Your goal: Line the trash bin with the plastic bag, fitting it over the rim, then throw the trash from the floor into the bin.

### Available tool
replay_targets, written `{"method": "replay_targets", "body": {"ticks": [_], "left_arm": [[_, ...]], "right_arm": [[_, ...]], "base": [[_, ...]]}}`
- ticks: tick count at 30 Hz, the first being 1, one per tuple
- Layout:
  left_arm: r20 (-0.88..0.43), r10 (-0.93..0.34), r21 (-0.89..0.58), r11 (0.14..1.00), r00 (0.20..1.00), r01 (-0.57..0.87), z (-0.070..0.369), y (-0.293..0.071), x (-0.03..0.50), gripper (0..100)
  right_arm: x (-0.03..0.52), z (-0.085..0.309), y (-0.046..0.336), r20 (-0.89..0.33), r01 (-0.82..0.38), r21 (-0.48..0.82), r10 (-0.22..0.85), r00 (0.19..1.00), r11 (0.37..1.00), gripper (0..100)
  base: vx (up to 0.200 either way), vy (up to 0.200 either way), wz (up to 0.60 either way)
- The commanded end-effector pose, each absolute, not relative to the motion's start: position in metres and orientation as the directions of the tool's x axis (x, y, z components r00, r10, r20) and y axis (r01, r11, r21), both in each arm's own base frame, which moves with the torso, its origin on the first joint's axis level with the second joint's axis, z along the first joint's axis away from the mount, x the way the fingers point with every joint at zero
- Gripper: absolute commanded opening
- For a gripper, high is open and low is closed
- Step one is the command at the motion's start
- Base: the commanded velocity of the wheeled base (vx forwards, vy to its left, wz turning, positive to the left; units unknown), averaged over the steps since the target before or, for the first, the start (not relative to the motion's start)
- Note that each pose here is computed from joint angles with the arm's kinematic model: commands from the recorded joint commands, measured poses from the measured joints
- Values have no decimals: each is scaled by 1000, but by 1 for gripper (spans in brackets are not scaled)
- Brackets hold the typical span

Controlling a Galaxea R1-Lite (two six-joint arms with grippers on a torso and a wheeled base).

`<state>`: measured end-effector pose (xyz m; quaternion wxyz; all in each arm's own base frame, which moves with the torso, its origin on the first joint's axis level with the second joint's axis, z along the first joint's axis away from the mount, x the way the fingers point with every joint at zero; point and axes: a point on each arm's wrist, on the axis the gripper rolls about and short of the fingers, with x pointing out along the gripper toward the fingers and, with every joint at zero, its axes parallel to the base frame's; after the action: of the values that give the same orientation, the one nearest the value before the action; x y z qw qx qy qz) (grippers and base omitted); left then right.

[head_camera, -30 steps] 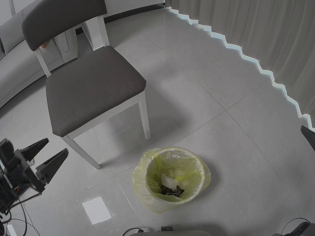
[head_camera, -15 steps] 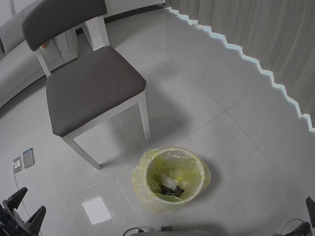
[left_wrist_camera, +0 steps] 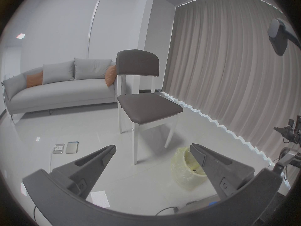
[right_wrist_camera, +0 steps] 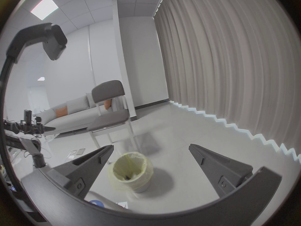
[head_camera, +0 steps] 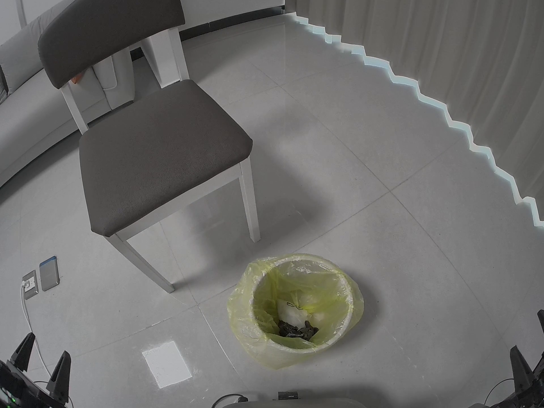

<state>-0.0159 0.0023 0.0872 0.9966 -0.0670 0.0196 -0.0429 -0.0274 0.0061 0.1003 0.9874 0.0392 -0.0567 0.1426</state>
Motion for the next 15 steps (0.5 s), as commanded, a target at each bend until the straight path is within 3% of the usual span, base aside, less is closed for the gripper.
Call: {"method": "replay_targets", "body": {"ticks": [1, 6, 8, 15], "left_arm": [[-46, -50, -81, 996, 998, 47, 82, 3, -15, 100], [-40, 14, -81, 997, 999, -17, 82, 3, -15, 100], [35, 58, -44, 997, 998, -57, 79, 0, -23, 100], [17, 25, -50, 998, 1000, -24, 77, 1, -23, 100]], "right_arm": [[-23, 84, 3, 75, -129, 72, 124, 989, 989, 100], [-22, 80, 0, 41, 5, 32, -6, 999, 999, 100], [-22, 79, -1, 25, 20, 2, -20, 1000, 1000, 100], [-22, 76, 0, -8, -25, -38, 25, 1000, 999, 100]], "base": [[0, 0, 0], [0, 0, 0], [0, 0, 0], [0, 0, 0]]}}
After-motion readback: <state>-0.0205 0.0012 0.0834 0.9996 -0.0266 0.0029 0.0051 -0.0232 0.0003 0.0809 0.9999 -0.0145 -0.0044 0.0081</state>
